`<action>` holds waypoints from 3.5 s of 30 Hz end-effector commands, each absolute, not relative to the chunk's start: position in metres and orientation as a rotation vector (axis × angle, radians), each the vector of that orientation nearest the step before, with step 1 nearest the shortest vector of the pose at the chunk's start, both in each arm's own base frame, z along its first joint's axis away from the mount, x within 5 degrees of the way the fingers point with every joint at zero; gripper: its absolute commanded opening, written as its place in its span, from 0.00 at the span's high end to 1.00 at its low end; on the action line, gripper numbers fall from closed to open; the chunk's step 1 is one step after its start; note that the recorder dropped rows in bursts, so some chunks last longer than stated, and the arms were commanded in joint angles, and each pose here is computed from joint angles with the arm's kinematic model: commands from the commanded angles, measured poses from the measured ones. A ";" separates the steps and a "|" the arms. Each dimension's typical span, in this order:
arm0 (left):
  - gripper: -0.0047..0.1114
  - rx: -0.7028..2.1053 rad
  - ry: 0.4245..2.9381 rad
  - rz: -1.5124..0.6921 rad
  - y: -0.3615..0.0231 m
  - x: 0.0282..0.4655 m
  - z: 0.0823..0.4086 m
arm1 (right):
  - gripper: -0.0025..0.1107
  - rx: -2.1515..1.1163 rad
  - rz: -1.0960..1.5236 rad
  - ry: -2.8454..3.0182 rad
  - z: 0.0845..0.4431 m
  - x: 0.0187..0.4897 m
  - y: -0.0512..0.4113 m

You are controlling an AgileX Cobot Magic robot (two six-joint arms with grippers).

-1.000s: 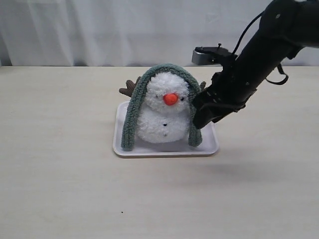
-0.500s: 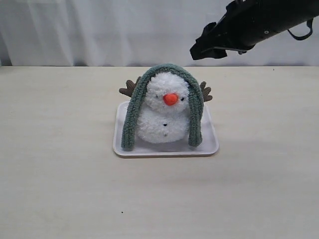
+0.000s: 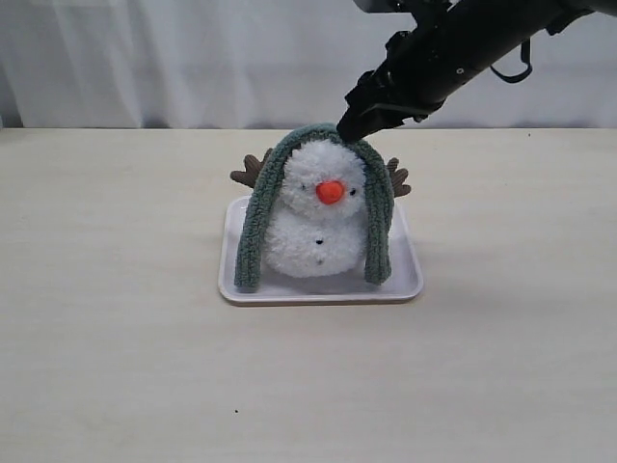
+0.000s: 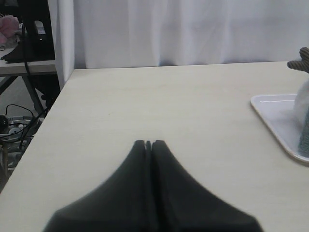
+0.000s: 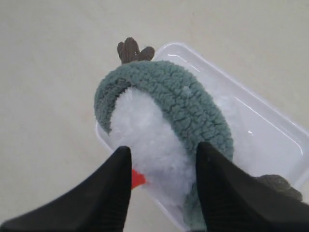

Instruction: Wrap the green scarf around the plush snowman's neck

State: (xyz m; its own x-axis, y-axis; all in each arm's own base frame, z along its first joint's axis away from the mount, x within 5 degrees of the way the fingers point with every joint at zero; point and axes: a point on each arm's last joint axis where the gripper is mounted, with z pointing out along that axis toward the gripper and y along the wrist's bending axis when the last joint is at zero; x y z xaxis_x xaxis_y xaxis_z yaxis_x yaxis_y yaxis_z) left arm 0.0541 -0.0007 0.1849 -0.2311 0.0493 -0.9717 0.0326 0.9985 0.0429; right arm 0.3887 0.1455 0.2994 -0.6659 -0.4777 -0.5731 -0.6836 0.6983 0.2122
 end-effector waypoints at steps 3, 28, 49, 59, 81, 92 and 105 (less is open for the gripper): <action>0.96 0.063 1.791 0.020 -0.001 0.054 0.185 | 0.57 -0.955 0.523 2.329 0.297 0.398 0.146; 0.96 0.063 1.791 0.020 -0.001 0.054 0.185 | 0.57 -1.219 0.102 2.160 0.283 0.404 0.175; 0.96 0.063 1.791 0.020 -0.001 0.054 0.185 | 0.94 -1.162 0.070 2.171 0.268 0.415 0.176; 0.96 0.063 1.791 0.020 -0.001 0.054 0.185 | 0.94 -1.085 0.089 2.129 0.277 0.418 0.178; 0.96 0.063 1.791 0.020 -0.001 0.054 0.185 | 0.86 -1.078 0.152 2.305 0.225 0.426 0.182; 0.96 0.063 1.791 0.020 -0.001 0.054 0.185 | 0.52 -1.048 0.193 2.341 0.258 0.409 0.177; 0.96 0.063 1.791 0.020 -0.001 0.054 0.185 | 0.51 -0.979 0.325 2.327 0.316 0.376 0.172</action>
